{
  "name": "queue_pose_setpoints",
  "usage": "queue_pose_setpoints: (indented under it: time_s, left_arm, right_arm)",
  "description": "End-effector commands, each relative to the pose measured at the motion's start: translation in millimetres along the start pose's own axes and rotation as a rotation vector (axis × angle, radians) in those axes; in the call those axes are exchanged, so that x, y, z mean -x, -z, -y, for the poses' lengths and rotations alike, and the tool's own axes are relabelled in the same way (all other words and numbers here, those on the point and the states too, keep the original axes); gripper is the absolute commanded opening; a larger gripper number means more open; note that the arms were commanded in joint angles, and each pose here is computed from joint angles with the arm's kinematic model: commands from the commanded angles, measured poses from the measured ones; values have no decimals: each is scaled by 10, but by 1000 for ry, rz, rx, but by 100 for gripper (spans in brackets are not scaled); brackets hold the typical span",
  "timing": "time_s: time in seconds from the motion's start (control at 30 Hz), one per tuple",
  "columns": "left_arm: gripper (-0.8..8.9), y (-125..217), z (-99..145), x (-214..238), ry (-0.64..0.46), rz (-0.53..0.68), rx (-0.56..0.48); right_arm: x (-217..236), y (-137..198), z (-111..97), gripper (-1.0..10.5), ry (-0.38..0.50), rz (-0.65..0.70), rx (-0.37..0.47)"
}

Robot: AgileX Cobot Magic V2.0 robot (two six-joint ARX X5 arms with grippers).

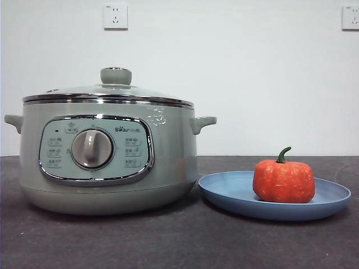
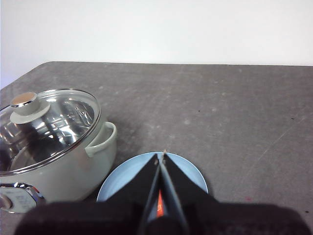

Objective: Take the pumpkin out from the steamer,put the pumpkin in the blue plate,close the lid

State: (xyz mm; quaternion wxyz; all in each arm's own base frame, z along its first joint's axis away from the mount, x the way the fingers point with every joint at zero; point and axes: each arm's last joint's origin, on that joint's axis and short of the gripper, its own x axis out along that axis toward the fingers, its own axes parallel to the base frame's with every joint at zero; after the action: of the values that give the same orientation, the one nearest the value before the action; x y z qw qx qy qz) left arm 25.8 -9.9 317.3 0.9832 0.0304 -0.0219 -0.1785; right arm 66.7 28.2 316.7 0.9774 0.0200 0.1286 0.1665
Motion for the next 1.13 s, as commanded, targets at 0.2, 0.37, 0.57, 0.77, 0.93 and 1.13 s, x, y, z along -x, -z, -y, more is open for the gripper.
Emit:
queue_pose_setpoints:
  time_s: [0.2,0.37,0.57,0.77,0.93,1.13]
  left_arm:
    - [-3,960,-109,-420,-131,-43,-75]
    - [-3,1483,-150,-583,-150,-88,-50]
    - [-3,1711,-156,-594,-158,-193,-3]
    - [-3,1729,-157,-589,-159,-212,2]
    - [-3,1729,-157,-589,-159,-212,1]
    - [-3,1729,-157,-590,-159,-212,2]
  right_arm:
    - [-7,10,0,2,1,2,-9]
    - [-7,10,0,2,0,1,-9]
    - [-7,10,0,2,0,1,-9]
    - [-7,10,0,1,1,1,-9]
    - [-7,10,0,1,0,1,-9]
    - [-7,10,0,1,1,2,-9]
